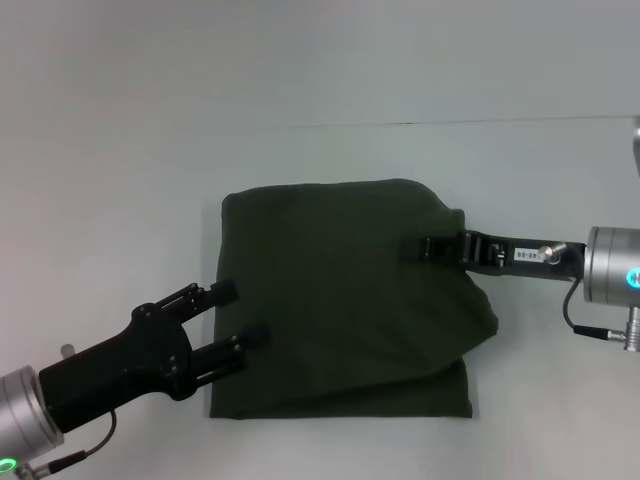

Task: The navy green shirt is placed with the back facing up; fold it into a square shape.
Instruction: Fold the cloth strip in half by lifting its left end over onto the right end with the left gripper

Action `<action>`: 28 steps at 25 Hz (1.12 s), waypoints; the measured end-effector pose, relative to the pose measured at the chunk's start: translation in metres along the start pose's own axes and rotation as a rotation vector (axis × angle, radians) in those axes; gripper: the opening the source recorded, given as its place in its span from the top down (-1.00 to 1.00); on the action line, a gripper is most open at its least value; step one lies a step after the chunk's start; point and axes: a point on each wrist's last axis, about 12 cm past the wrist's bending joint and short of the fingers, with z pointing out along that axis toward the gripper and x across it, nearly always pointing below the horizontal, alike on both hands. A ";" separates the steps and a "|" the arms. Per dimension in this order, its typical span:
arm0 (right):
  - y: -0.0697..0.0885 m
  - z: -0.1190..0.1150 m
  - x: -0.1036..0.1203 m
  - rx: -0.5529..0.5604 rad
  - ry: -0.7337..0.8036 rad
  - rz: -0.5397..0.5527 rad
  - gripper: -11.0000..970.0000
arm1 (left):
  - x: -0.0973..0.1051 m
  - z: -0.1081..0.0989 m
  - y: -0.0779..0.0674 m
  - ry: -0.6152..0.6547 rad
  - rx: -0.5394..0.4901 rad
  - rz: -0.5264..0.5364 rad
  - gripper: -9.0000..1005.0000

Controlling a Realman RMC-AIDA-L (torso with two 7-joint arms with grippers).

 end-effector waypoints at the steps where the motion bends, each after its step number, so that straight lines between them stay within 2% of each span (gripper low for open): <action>1: -0.001 -0.001 0.001 0.001 -0.001 -0.001 0.83 | 0.000 0.000 0.000 0.000 0.000 -0.003 -0.56; 12: -0.001 -0.009 0.006 -0.034 0.002 0.021 0.83 | 0.000 0.002 0.000 -0.001 0.004 -0.016 -0.56; 28: -0.004 -0.023 0.010 -0.056 -0.013 0.145 0.83 | -0.001 0.004 0.003 0.005 -0.010 -0.020 -0.56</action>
